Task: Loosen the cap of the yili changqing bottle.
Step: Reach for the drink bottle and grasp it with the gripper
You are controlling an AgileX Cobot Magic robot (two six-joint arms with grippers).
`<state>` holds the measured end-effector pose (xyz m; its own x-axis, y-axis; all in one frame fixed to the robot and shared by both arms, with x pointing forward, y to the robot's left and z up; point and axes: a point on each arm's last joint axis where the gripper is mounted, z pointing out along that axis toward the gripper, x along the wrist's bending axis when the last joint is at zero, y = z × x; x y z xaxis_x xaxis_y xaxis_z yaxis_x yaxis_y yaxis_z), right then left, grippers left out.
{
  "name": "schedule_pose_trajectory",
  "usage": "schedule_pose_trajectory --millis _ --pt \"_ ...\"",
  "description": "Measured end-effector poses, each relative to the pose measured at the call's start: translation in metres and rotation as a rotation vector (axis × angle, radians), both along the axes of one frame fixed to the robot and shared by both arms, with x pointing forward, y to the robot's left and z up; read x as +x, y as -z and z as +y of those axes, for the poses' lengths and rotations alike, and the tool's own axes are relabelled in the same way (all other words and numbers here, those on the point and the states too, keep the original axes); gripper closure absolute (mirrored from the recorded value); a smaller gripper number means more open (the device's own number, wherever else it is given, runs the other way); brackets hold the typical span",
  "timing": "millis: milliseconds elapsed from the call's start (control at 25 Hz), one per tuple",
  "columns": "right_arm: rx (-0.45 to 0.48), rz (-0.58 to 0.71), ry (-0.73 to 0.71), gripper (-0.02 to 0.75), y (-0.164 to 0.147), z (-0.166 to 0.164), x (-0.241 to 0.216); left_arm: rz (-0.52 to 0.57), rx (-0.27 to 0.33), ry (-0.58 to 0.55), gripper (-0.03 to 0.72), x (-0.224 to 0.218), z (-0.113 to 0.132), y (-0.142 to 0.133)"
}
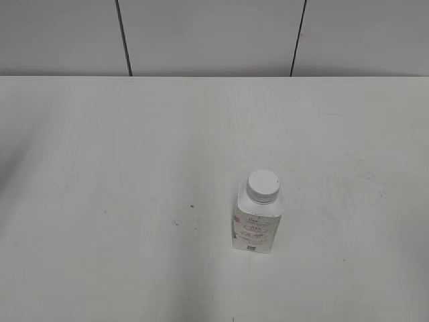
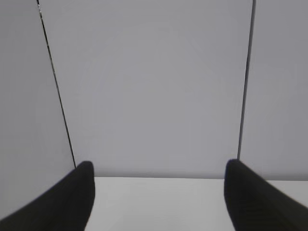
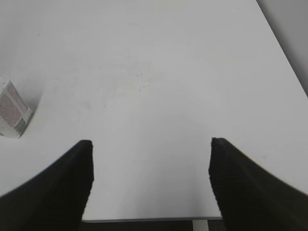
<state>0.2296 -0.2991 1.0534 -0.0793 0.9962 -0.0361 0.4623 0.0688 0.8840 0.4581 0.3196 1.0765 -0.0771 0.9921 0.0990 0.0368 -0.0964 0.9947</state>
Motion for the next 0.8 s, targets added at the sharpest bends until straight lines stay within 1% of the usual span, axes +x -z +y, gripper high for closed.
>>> schedule_pose_trajectory --millis 320,480,600,680,720,800 --pt "0.000 0.000 0.000 0.150 0.000 0.000 0.000 0.058 0.017 0.016 0.179 0.033 0.001 0.034" --pt "0.000 0.000 0.000 0.150 0.000 0.000 0.000 0.067 0.045 0.043 0.179 0.045 0.000 0.049" --pt "0.000 0.000 0.000 0.150 0.000 0.000 0.000 0.106 0.098 0.100 0.186 0.053 -0.004 0.063" --pt "0.000 0.000 0.000 0.150 0.000 0.000 0.000 0.136 0.130 0.164 0.208 0.057 -0.009 0.074" --pt "0.000 0.000 0.000 0.150 0.000 0.000 0.000 0.146 0.135 0.196 0.221 0.060 -0.011 0.079" --pt "0.000 0.000 0.000 0.150 0.000 0.000 0.000 0.159 0.125 0.256 0.233 0.064 -0.015 0.089"
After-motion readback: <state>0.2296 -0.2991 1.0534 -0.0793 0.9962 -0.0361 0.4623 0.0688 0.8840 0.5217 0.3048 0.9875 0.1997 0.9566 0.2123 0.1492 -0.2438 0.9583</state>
